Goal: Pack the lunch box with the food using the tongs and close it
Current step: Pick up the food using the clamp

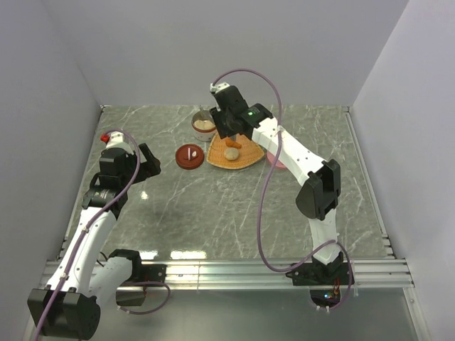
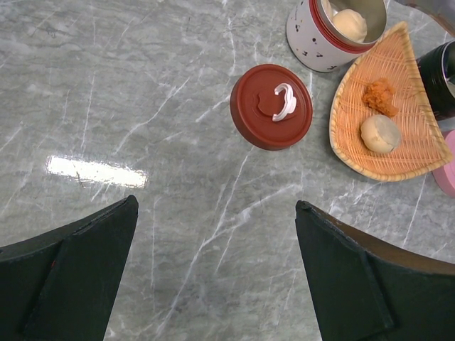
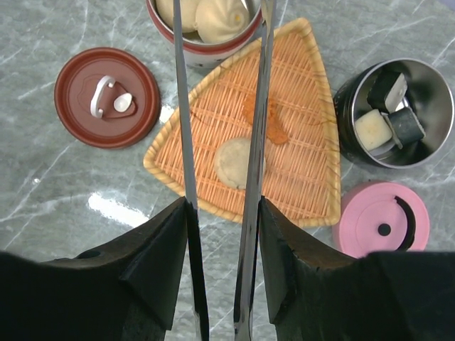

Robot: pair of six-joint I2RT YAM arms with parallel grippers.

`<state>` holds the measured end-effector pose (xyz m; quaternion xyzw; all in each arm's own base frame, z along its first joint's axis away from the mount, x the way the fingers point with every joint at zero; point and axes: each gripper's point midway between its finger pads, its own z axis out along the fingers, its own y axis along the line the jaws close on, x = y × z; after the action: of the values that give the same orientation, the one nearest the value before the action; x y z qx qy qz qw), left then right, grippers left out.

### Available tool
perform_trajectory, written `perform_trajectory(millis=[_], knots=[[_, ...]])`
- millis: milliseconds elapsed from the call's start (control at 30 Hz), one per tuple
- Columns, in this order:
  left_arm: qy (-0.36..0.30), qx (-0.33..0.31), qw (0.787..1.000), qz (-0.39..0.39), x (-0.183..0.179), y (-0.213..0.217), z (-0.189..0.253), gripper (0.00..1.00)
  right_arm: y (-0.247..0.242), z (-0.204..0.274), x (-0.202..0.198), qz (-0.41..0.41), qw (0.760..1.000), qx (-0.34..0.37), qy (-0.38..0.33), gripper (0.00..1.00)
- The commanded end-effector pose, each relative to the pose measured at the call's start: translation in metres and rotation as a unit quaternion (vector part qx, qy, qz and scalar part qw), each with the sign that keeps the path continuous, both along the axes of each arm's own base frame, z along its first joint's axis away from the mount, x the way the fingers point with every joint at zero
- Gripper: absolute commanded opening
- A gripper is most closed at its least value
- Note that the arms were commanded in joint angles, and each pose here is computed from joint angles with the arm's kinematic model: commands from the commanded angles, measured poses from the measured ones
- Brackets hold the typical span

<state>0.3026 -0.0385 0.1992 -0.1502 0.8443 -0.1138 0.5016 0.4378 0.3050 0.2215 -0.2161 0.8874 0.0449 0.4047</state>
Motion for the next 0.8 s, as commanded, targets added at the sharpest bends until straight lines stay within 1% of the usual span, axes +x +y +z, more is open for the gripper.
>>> perform_trajectory(millis=[0,33,67,100,133,167,200,300,367,400,467,633,767], knots=[[-0.027,0.004,1.000,-0.003,0.006,0.000,0.018,1.00,-0.012,0.045,-0.013,-0.004,0.999,0.039,-0.037,0.50],[-0.027,0.003,1.000,-0.001,0.006,0.000,0.018,1.00,-0.015,0.045,-0.017,-0.003,0.998,0.042,-0.035,0.50],[-0.026,0.003,1.000,-0.002,0.006,0.000,0.017,0.99,-0.020,0.058,-0.027,-0.004,0.998,0.054,-0.044,0.50],[-0.025,0.002,1.000,-0.001,0.005,0.000,0.015,1.00,-0.026,0.042,-0.034,-0.005,0.999,0.044,-0.030,0.50],[-0.025,0.001,1.000,-0.001,0.006,0.000,0.015,1.00,-0.030,0.041,-0.040,-0.007,0.999,0.045,-0.028,0.50],[-0.024,0.000,1.000,-0.003,0.006,-0.001,0.015,1.00,-0.036,0.052,-0.049,-0.007,0.998,0.058,-0.038,0.50],[-0.024,-0.001,1.000,-0.003,0.006,-0.001,0.014,1.00,-0.044,0.033,-0.059,-0.008,0.999,0.045,-0.020,0.49],[-0.023,-0.004,1.000,-0.007,0.007,-0.003,0.012,0.99,-0.062,0.020,-0.085,-0.011,0.999,0.044,-0.007,0.49],[-0.022,-0.007,1.000,-0.009,0.008,-0.005,0.011,0.99,-0.072,0.023,-0.098,-0.013,0.999,0.052,-0.009,0.48],[-0.021,-0.009,1.000,-0.011,0.008,-0.006,0.011,0.99,-0.076,0.011,-0.106,-0.011,0.999,0.046,0.004,0.48],[-0.021,-0.011,1.000,-0.013,0.009,-0.007,0.009,0.99,-0.080,0.012,-0.116,-0.010,0.998,0.055,0.006,0.48],[-0.020,-0.014,1.000,-0.013,0.008,-0.007,0.008,0.99,-0.080,-0.006,-0.134,0.005,0.999,0.046,0.026,0.48],[-0.020,-0.013,1.000,-0.014,0.006,-0.007,0.010,0.99,-0.078,-0.017,-0.137,0.013,0.999,0.028,0.031,0.47]])
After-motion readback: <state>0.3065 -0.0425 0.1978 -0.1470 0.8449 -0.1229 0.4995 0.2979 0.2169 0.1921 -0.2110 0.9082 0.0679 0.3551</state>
